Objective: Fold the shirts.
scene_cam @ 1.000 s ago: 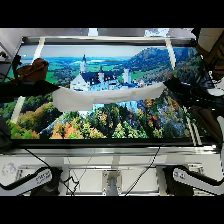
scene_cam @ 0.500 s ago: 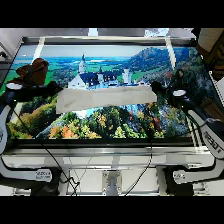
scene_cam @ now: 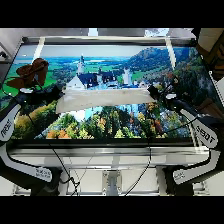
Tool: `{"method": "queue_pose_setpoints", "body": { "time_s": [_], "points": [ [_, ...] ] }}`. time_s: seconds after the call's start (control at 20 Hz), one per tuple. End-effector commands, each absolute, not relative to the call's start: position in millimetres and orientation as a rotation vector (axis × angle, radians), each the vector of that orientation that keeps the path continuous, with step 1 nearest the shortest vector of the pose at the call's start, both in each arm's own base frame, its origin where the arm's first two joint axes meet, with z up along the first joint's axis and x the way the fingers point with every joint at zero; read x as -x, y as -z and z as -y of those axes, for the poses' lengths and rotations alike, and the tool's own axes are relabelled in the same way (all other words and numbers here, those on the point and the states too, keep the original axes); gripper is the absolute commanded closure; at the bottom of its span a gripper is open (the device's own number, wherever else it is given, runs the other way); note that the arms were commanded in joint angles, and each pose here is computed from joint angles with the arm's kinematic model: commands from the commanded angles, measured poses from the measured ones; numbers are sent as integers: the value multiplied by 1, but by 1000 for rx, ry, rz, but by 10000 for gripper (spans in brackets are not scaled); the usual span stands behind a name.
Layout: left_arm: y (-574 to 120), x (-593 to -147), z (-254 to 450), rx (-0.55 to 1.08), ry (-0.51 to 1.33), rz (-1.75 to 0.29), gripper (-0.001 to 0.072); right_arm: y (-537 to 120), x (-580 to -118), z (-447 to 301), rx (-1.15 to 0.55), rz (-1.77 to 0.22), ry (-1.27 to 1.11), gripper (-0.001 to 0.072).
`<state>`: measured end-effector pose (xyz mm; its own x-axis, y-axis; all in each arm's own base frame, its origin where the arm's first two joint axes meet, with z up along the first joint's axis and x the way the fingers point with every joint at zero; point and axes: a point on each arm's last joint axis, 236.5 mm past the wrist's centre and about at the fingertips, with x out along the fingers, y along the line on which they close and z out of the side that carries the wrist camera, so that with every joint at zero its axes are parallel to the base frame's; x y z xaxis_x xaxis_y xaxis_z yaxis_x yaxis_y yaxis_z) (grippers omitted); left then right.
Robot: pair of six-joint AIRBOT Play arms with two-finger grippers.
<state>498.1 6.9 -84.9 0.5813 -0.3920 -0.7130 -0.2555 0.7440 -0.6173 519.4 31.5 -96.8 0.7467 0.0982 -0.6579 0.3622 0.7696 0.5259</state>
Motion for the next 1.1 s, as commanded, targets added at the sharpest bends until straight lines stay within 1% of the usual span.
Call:
{"method": "queue_pose_setpoints", "body": {
  "time_s": [0.0,0.15,0.2,0.25,0.3,0.35,0.4,0.5,0.6,0.8,0.9,1.05],
  "points": [
    [93,-497,-5,788,77,-992,695,98,-520,-30,-691,-723,167,686],
    [89,-500,-2,824,80,-979,692,98,-520,-30,-691,-722,167,685],
    [87,-502,-1,847,81,-969,656,98,-520,-30,-692,-722,167,671],
    [84,-504,0,859,84,-959,510,98,-520,-30,-692,-722,167,610],
    [83,-505,1,868,84,-955,336,98,-520,-30,-692,-722,167,507],
    [82,-505,1,875,84,-952,271,98,-520,-30,-692,-722,166,410],
    [81,-505,2,882,87,-951,267,96,-521,-31,-694,-722,160,358],
    [75,-506,6,883,112,-955,267,85,-527,-35,-700,-710,135,327],
    [60,-512,8,872,146,-939,267,65,-539,-40,-698,-683,96,327],
    [0,-533,6,814,257,-856,268,6,-561,-38,-606,-590,9,327],
    [-39,-543,-2,785,304,-800,269,-27,-563,-32,-563,-564,-41,328],
    [-107,-550,-10,741,382,-718,272,-80,-554,-2,-502,-501,-59,328]
  ]
}}
